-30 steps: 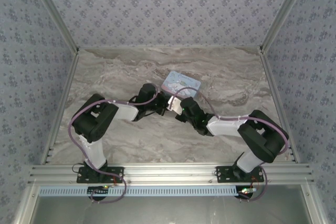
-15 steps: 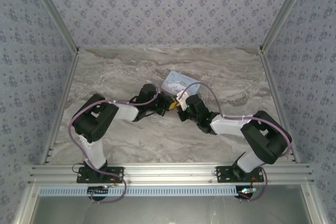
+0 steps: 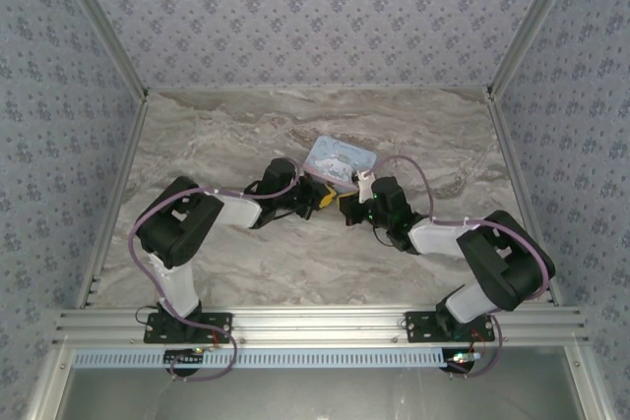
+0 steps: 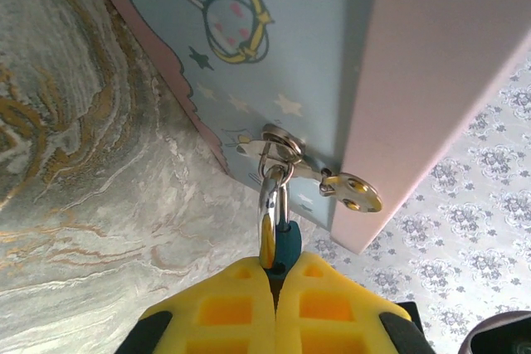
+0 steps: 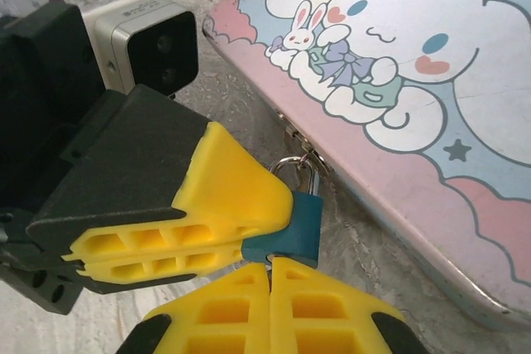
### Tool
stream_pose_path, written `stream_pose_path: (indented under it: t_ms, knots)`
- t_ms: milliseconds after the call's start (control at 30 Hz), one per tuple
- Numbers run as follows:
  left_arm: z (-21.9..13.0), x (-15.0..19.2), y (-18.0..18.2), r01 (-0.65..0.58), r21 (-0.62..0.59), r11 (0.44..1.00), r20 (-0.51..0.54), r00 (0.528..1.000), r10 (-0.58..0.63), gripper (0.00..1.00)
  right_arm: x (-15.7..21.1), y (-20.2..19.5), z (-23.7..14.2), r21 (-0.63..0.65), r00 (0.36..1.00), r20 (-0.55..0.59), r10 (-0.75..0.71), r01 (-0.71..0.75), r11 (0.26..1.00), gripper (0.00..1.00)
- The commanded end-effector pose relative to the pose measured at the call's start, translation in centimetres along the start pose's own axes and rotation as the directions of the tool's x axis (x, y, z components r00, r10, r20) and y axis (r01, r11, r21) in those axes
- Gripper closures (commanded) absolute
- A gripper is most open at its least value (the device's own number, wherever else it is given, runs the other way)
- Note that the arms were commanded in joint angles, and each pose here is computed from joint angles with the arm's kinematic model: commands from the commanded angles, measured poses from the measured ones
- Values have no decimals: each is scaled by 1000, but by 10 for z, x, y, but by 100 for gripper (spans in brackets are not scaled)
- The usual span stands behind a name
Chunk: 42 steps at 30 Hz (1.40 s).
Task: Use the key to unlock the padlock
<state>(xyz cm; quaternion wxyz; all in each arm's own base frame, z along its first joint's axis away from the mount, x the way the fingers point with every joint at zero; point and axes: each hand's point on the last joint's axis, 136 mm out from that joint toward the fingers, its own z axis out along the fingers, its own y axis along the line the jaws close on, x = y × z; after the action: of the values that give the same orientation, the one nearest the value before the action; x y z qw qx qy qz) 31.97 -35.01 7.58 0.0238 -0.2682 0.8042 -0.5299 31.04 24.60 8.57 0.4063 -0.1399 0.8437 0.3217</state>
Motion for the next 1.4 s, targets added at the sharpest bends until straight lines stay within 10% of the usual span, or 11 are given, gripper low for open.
stream_pose_path:
  t_ms: [0, 367, 1367]
  knots:
    - [-3, -6, -8, -21, 2, 1000, 25, 999, 21, 95, 4, -15, 0, 27, 992, 1, 129, -129, 991, 100]
    - [-15, -12, -7, -46, -33, 998, 64, 997, 48, 57, 15, -31, 0, 105, 985, -11, 170, -168, 980, 100]
    - [-121, -36, -142, -502, 6, 865, 361, 808, 466, 33, 53, -52, -6, 117, 830, -14, 558, -553, 825, 99]
